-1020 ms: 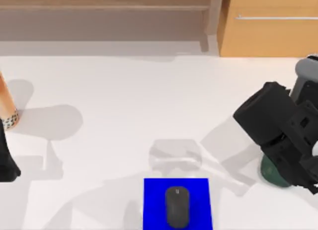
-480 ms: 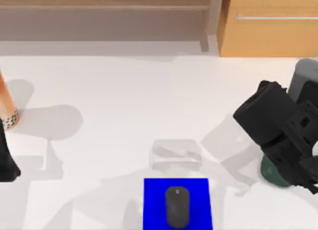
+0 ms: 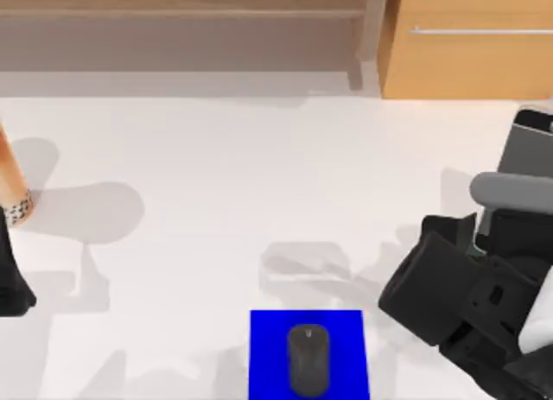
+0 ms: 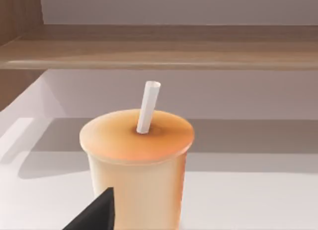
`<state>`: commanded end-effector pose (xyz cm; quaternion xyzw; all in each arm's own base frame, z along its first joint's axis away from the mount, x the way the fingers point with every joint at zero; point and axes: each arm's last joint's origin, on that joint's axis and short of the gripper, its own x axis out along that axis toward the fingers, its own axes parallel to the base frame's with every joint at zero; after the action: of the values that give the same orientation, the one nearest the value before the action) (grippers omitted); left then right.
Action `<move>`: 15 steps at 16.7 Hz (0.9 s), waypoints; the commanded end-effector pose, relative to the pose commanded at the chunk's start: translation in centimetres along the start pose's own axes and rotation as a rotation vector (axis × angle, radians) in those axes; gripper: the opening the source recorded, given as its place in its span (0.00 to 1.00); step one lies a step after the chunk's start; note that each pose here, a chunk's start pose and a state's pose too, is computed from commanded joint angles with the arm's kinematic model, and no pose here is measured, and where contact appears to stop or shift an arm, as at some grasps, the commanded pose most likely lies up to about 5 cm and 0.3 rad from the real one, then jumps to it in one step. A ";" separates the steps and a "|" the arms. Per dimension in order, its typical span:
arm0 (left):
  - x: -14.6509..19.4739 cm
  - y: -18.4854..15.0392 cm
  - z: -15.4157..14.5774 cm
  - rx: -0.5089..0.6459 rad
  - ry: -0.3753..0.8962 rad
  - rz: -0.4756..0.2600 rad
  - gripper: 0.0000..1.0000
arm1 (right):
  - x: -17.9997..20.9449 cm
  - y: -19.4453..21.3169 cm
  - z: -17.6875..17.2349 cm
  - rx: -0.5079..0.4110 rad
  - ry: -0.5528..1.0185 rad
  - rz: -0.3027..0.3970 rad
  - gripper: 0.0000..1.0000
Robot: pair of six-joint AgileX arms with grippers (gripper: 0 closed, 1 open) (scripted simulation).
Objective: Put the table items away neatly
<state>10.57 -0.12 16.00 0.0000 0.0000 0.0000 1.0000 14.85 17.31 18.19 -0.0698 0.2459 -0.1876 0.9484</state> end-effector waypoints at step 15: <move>0.0 0.0 0.0 0.000 0.000 0.000 1.00 | 0.2 -1.2 2.8 0.247 0.012 -0.043 1.00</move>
<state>10.57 -0.12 16.00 0.0000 0.0000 0.0000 1.0000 15.96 16.22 20.84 0.0437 0.2252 -0.2370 0.9440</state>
